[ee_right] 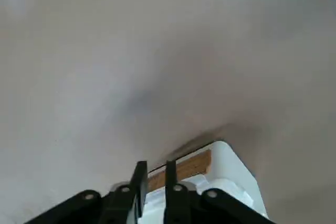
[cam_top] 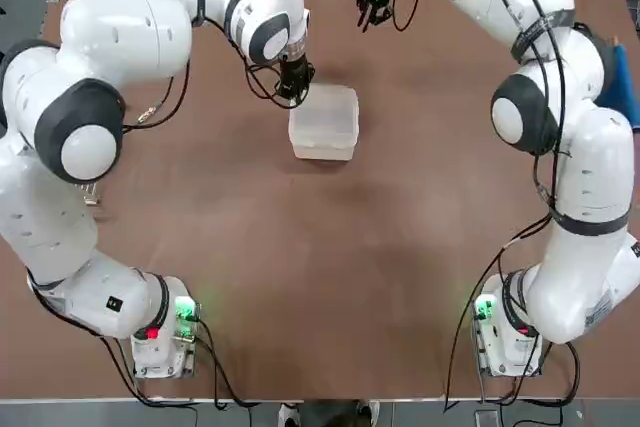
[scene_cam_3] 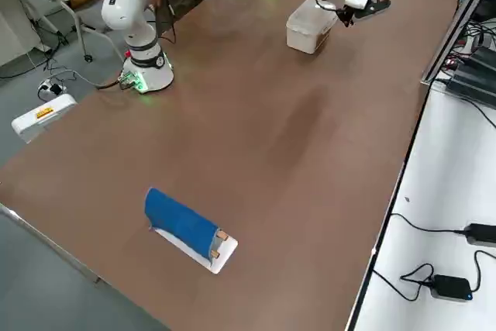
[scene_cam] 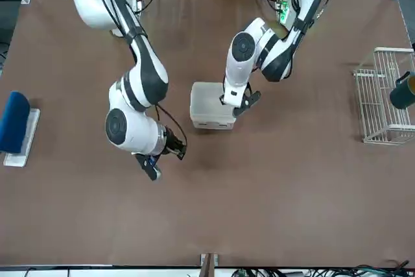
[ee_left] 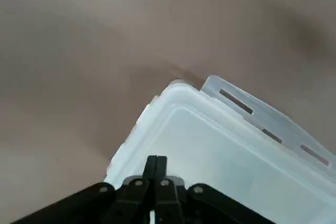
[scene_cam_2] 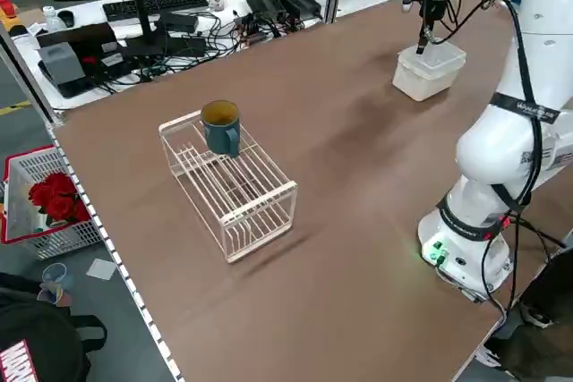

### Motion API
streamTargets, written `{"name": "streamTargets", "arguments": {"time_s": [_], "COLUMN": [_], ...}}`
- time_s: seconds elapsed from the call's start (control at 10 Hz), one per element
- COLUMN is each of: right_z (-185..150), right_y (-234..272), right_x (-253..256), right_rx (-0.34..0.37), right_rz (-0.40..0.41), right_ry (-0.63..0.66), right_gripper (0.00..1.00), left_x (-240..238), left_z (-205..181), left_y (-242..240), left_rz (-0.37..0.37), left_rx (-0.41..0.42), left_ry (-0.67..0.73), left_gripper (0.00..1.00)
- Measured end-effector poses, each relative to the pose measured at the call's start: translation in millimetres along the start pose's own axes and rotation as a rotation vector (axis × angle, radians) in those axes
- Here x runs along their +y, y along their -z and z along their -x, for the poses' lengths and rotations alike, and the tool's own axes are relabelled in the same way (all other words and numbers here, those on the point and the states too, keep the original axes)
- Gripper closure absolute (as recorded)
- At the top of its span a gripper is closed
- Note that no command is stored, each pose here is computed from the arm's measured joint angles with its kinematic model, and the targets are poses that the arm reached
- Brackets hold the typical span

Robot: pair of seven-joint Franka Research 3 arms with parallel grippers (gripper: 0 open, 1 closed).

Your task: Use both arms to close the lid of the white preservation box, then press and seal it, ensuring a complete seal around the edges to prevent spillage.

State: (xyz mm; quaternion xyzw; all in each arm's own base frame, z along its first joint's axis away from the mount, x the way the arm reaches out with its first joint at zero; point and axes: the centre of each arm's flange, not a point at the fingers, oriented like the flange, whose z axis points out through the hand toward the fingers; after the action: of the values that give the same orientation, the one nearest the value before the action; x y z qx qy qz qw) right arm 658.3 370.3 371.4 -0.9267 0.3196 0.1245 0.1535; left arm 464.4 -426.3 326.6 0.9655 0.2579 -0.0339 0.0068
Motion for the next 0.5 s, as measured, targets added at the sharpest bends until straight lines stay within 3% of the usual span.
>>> {"name": "streamTargets", "arguments": {"time_s": [0.1,0.5], "right_z": [11.5,34.3], "right_y": [-12.0,-89.3], "right_x": [-5.0,-12.9], "right_rx": [-0.018,-0.066], "right_rz": [0.007,0.058], "right_ry": [0.043,0.195], "right_gripper": [0.98,0.99], "left_x": [-1.6,-4.2], "left_z": [1.4,5.2], "left_y": [-5.1,-14.0], "left_rz": [0.003,0.010], "left_rx": [-0.001,0.021], "left_ry": [-0.002,-0.014], "left_gripper": [0.99,0.99]}}
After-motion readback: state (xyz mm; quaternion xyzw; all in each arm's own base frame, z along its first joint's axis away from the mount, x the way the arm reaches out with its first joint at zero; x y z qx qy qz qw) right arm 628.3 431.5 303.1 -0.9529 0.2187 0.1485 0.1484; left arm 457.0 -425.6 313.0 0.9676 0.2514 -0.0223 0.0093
